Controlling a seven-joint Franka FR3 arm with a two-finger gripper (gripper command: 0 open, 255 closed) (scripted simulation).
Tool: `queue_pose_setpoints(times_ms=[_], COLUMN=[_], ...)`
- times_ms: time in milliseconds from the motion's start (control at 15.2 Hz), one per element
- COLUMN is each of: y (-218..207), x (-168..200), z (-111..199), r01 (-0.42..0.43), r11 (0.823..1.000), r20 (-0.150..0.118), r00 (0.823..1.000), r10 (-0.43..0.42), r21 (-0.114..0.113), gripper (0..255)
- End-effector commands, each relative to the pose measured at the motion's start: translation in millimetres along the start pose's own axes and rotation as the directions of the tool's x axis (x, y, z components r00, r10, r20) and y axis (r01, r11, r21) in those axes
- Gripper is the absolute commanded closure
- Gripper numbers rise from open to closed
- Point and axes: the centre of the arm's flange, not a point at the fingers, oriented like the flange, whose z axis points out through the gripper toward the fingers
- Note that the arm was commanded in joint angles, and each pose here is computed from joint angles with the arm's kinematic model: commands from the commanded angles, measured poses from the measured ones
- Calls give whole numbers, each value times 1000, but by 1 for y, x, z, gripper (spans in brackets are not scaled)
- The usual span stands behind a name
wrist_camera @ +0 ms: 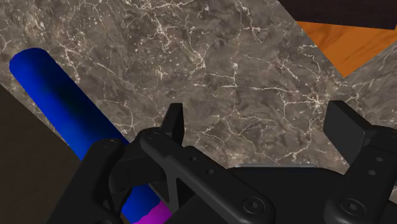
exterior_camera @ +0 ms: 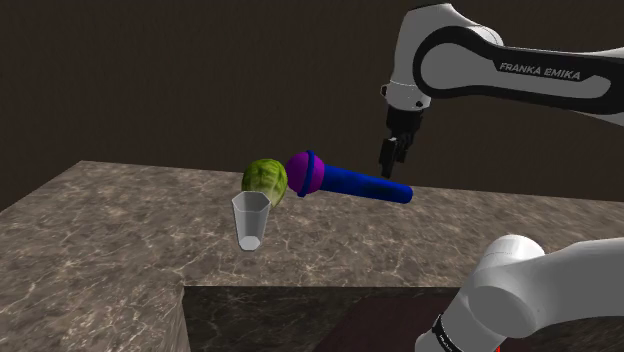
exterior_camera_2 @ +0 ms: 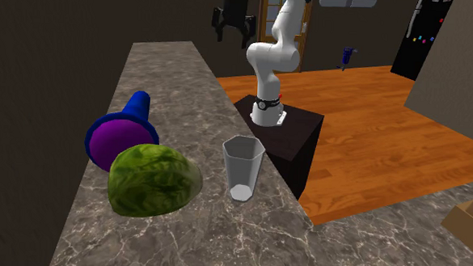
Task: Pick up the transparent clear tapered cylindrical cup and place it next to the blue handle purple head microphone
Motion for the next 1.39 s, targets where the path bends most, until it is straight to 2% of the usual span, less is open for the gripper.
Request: queue_pose_setpoints(times_ms=[0,1320], y=[0,-168], x=[0,186], z=[0,71], r01=[0,13], r11=[1000,1000], r20=[0,-35], r00=[1000,999], r10=[0,-13], r21=[0,-1], gripper=[0,0])
